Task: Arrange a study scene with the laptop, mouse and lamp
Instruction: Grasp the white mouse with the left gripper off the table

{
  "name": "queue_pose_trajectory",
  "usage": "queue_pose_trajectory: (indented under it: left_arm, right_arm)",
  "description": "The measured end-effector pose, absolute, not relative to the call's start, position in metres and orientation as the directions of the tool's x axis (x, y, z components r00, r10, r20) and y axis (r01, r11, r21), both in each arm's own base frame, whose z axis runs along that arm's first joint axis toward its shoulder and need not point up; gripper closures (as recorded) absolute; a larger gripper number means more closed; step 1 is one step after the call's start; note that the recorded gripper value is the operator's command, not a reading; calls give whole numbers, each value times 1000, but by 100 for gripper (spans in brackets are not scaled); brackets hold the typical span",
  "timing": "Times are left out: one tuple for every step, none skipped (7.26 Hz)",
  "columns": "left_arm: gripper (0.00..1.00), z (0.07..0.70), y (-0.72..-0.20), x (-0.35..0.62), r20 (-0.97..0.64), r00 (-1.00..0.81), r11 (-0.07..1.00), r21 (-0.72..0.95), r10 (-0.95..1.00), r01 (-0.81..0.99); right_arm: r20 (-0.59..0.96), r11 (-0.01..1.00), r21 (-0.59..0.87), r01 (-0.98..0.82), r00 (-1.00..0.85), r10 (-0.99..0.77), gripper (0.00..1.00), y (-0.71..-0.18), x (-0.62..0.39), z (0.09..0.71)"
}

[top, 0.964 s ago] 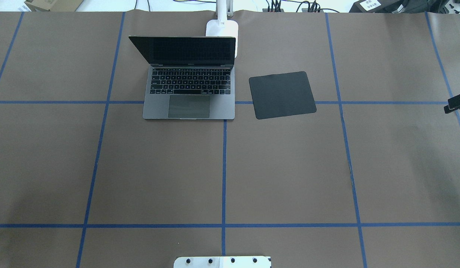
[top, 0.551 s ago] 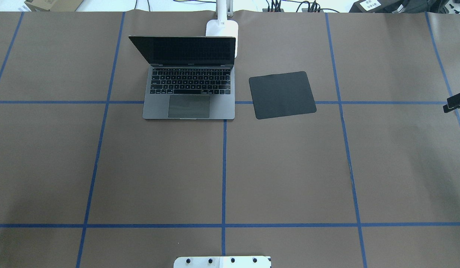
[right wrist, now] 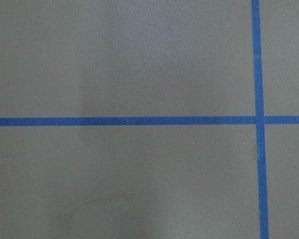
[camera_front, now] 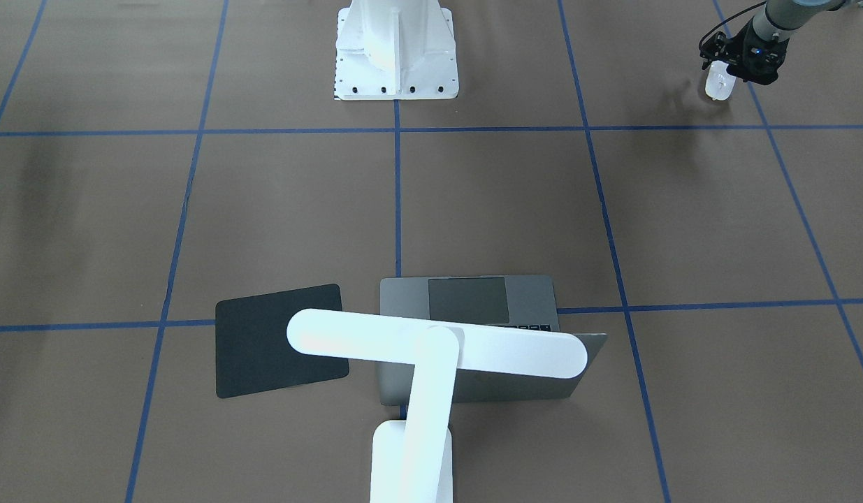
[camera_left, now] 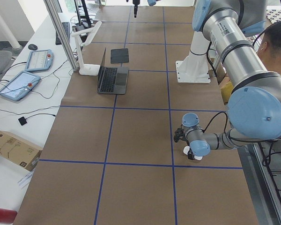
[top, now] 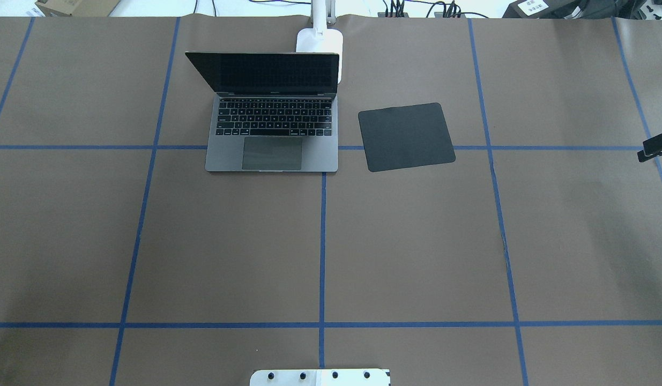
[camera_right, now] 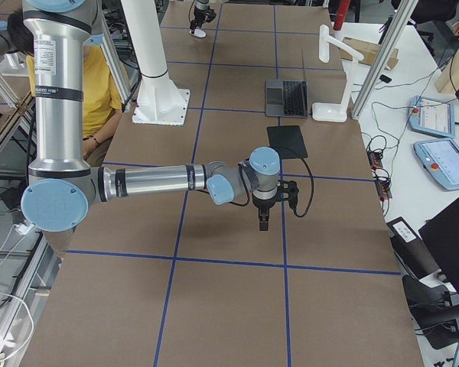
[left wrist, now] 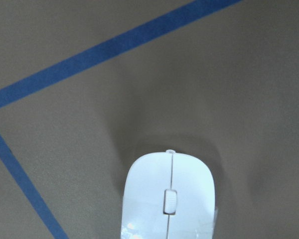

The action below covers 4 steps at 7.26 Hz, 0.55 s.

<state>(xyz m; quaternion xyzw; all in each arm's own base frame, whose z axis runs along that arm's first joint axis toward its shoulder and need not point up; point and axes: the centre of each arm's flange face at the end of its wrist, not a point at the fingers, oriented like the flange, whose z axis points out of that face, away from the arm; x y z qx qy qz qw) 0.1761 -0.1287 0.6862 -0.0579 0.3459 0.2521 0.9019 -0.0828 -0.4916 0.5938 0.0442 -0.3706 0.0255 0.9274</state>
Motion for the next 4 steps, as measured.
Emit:
queue_pose_trajectory:
  left_arm:
    - [2, 689, -128, 177, -651, 633, 863, 68, 419, -501]
    - [6, 691, -127, 178, -649, 633, 861, 66, 421, -505]
    - [11, 692, -126, 180, -648, 632, 859, 66, 424, -509]
    - [19, 695, -126, 183, -648, 631, 857, 65, 426, -512]
  right_arm:
    - [690, 995, 63, -80, 724, 15, 0, -492, -83, 594]
    - [690, 995, 63, -80, 724, 15, 0, -492, -83, 594]
    - [690, 995, 63, -80, 724, 15, 0, -492, -83, 594]
    - [690, 995, 63, -80, 724, 15, 0, -492, -83, 594]
